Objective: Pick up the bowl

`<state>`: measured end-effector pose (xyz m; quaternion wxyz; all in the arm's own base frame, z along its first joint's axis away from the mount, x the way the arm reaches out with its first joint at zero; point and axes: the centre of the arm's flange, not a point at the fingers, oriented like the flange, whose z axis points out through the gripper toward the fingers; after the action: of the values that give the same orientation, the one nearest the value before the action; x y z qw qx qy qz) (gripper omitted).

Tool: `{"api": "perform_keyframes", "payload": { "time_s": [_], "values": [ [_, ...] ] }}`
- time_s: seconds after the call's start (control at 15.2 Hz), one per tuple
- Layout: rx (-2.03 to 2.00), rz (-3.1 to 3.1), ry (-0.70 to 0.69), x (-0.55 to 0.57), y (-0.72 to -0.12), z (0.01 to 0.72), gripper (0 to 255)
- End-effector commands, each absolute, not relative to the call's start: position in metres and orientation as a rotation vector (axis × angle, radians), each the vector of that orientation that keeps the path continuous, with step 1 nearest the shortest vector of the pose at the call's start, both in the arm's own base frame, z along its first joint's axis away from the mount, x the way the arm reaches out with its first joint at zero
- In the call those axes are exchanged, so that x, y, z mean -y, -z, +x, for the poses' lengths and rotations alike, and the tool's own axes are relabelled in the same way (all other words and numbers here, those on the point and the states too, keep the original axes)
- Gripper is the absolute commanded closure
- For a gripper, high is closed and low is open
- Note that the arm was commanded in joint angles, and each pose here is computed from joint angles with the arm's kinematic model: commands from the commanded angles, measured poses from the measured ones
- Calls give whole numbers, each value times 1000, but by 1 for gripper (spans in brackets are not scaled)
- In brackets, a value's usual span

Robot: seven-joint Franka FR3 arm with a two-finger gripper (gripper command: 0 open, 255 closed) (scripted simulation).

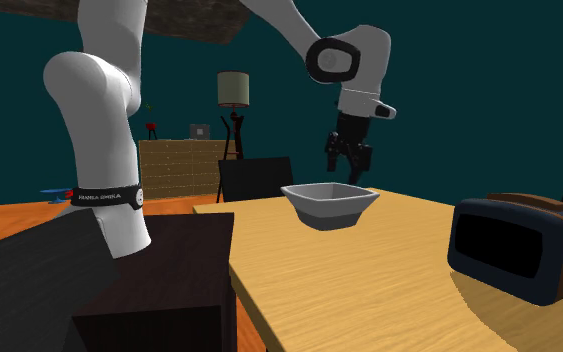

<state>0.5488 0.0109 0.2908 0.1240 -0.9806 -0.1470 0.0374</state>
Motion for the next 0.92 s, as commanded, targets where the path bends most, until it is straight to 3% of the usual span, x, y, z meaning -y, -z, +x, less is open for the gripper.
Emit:
{"api": "perform_keyframes", "payload": {
  "time_s": [0.0, 0.59, 0.66, 0.86],
  "values": [
    [459, -2832, -113, -15, -275, 564, 0],
    [459, -2832, -113, -15, -235, 564, 0],
    [459, -2832, -113, -14, -235, 565, 255],
    [459, -2832, -113, -14, -235, 565, 255]
  ]
}}
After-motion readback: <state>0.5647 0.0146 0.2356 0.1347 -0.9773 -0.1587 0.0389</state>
